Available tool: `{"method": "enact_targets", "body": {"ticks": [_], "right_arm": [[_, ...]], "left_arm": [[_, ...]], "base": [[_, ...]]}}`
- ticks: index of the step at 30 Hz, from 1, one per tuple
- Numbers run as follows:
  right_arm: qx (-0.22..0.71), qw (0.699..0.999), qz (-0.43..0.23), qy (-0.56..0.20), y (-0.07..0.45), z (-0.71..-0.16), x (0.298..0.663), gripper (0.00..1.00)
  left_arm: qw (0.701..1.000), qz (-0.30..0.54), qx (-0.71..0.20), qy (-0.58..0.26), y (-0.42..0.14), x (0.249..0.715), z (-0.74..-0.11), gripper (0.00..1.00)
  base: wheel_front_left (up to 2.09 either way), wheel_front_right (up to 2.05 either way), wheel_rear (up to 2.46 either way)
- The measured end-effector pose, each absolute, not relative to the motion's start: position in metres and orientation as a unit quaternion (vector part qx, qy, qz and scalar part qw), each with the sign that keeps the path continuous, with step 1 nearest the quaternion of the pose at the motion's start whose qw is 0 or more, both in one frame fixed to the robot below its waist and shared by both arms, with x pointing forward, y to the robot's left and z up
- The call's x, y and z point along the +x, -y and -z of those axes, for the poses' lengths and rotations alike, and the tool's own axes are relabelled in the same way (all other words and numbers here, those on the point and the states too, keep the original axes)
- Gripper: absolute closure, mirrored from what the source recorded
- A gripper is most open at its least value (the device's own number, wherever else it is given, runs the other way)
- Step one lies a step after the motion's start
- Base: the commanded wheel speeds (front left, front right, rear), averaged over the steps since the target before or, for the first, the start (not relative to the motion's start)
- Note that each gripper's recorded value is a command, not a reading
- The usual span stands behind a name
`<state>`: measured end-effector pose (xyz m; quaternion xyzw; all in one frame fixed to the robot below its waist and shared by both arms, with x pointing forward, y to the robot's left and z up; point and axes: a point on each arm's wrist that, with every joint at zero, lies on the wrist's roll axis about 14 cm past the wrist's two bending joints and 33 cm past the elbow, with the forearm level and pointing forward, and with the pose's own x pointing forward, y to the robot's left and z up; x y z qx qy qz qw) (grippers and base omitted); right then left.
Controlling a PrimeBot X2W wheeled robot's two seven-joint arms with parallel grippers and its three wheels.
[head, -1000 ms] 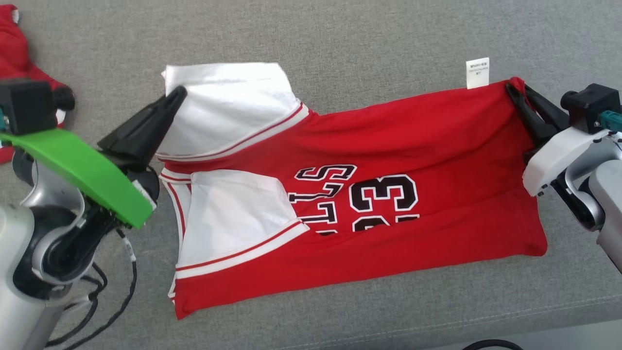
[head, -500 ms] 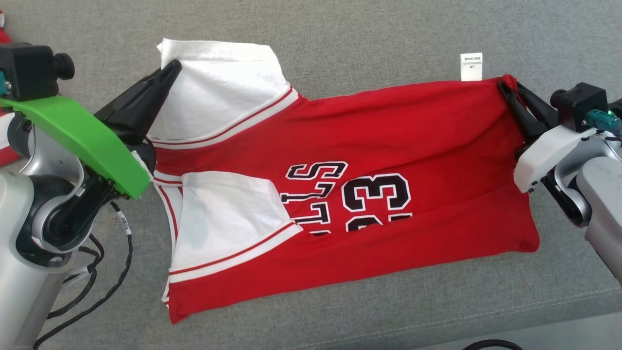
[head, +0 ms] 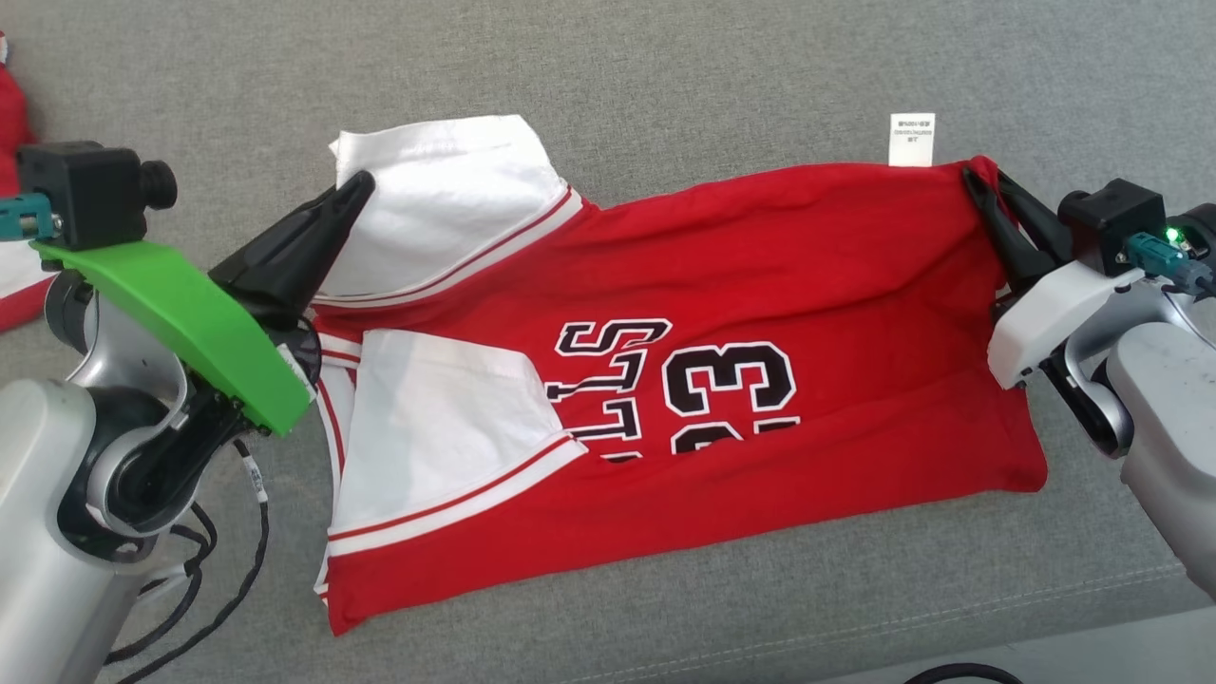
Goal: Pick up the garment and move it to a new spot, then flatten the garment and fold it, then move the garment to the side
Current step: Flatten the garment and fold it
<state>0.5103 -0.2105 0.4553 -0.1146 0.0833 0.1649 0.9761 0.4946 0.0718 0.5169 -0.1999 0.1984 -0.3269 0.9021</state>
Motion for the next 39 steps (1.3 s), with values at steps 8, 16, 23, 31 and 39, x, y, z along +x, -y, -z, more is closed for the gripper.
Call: {"method": "enact_targets", "body": {"ticks": [8,16,23,31,39], "right_arm": [[-0.118,0.975,-0.166,-0.090,0.212,-0.453,0.500,1.00],[-0.136,0.965,-0.209,-0.081,0.196,-0.455,0.491,1.00],[-0.142,0.961,-0.223,-0.075,0.195,-0.456,0.481,1.00],[-0.160,0.960,-0.226,-0.043,0.199,-0.474,0.469,1.00],[-0.188,0.949,-0.242,-0.076,0.203,-0.456,0.442,1.00]], "left_arm": [[0.886,0.352,-0.218,-0.210,-0.060,0.453,-0.519,1.00],[0.869,0.345,-0.259,-0.242,-0.058,0.406,-0.504,1.00],[0.843,0.335,-0.307,-0.287,-0.051,0.363,-0.490,1.00],[0.850,0.279,-0.332,-0.298,-0.072,0.363,-0.475,1.00],[0.839,0.245,-0.352,-0.335,-0.085,0.358,-0.452,1.00]], "base": [[0.00,0.00,0.00],[0.00,0.00,0.00],[0.00,0.00,0.00],[0.00,0.00,0.00],[0.00,0.00,0.00]]}}
